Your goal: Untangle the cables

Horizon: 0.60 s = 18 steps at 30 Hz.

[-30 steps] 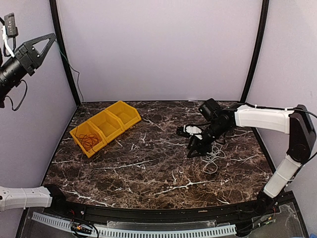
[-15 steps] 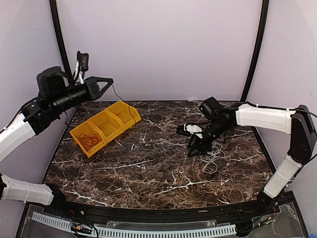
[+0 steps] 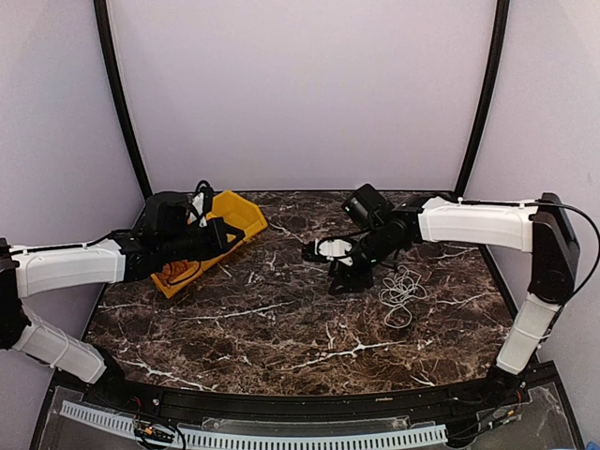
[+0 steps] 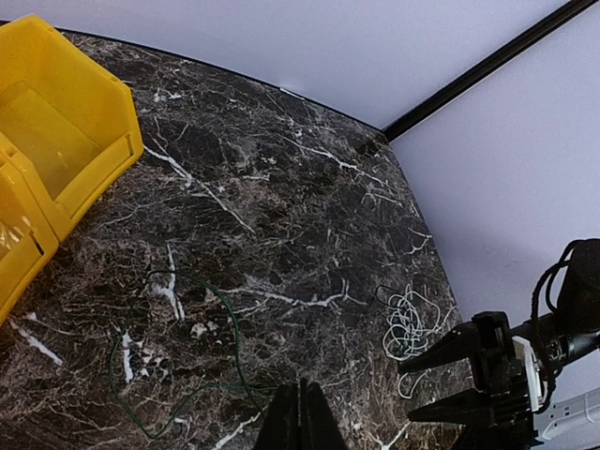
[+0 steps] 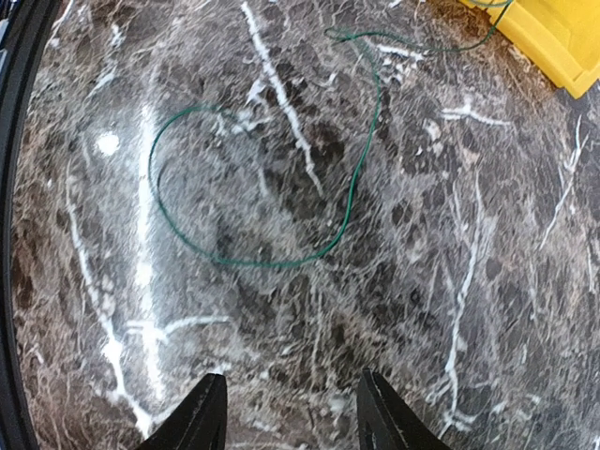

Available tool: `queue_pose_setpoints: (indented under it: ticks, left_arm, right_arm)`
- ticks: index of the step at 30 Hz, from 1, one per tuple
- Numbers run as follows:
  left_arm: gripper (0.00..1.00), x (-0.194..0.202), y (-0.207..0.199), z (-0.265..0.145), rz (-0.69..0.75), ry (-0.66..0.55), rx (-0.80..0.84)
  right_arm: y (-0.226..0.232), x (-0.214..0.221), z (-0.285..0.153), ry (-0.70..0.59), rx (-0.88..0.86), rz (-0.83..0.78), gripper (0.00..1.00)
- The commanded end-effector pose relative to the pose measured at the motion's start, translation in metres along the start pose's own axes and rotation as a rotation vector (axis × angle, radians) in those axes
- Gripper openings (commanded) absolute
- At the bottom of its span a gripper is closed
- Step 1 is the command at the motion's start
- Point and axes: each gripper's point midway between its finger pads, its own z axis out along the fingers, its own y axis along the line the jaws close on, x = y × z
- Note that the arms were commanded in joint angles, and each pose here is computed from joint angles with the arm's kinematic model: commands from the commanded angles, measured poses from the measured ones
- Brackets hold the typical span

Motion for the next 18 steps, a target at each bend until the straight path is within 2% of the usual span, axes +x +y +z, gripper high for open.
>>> queue_pose_setpoints:
  ticks: [1,4,6,8,10,13,18]
  left_arm:
    - [0.03,-0.001,-0.006,-0.004,-0.004,-0.041,0.017]
    - [0.29,0.000,0.004,-0.011,0.008,-0.056,-0.039]
    - [0.42,-0.008,0.009,-0.022,0.037,-0.082,-0.096]
    - [0.50,-0.018,0.013,-0.037,0.075,-0.118,-0.149]
    - [0.53,-0.023,0.013,-0.054,0.112,-0.147,-0.172]
    - [0.54,-0.011,0.027,-0.070,0.143,-0.136,-0.211]
    - [0.49,0.028,0.049,-0.079,0.093,-0.073,-0.197]
  right_arm:
    - [-0.022,-0.042,0.019,-0.048,0.057,-0.037,0.50]
    - [-0.022,-0.057,0.038,-0.056,0.053,-0.072,0.50]
    - [-0.022,-0.065,0.052,-0.061,0.043,-0.081,0.50]
    - [-0.021,-0.069,0.069,-0.054,0.008,-0.073,0.50]
    - [-0.020,-0.076,0.077,-0.060,-0.011,-0.071,0.50]
    - [-0.019,-0.082,0.085,-0.070,-0.017,-0.073,0.50]
    - [-0.019,-0.086,0.089,-0.077,-0.014,-0.070,0.50]
